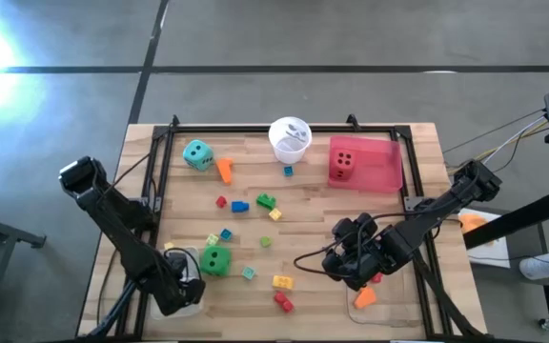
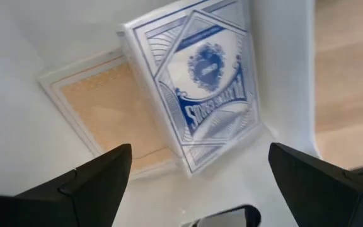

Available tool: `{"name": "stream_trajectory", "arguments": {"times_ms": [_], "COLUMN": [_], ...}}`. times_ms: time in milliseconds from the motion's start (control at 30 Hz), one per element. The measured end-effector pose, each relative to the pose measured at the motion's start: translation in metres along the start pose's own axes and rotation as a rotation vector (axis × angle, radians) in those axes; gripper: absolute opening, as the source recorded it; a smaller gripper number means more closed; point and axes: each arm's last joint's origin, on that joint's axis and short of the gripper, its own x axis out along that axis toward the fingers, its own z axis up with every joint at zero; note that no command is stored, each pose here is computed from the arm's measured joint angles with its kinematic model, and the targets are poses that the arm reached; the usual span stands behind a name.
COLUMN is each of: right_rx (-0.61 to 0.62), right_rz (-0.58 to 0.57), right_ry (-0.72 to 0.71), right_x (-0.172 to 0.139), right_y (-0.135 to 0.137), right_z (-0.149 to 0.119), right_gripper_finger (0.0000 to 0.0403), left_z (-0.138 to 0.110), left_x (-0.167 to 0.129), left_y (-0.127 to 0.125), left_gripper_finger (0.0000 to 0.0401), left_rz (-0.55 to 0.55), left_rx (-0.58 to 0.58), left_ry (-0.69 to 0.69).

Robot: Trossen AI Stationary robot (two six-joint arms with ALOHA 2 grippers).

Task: Pick & Place Toys
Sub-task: Put the green dice into the red bin

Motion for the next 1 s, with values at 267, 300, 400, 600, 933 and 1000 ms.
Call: {"name": "stream_trajectory", "arguments": {"times_ms": [267, 300, 400, 600, 933, 1000], "right_rx": [0.001, 0.001, 0.004, 0.014, 0.023, 0.024], "right_rz": [0.001, 0.001, 0.001, 0.008, 0.022, 0.023], "right_ry": [0.000, 0.000, -0.001, -0.002, -0.006, -0.007], "right_x": [0.000, 0.000, 0.000, 0.000, 0.000, 0.000], "right_y": [0.000, 0.000, 0.000, 0.001, 0.002, 0.003], "right_z": [0.000, 0.000, 0.000, 0.000, 0.001, 0.001], "right_gripper_finger": [0.0324, 0.0324, 0.0324, 0.0324, 0.0324, 0.0324], "left_z": [-0.003, -0.004, -0.006, -0.011, -0.008, -0.004], "left_x": [-0.015, -0.018, -0.025, -0.044, -0.072, -0.073], "left_y": [-0.003, -0.004, -0.007, -0.011, -0.031, -0.036], "left_gripper_finger": [0.0378, 0.0378, 0.0378, 0.0378, 0.0378, 0.0378], "left_rz": [-0.059, -0.060, -0.064, -0.067, -0.223, -0.232], "left_rx": [0.024, 0.034, 0.044, 0.068, 0.418, 0.531], "left_ry": [-0.015, -0.016, -0.026, -0.076, -0.322, -0.375]}}
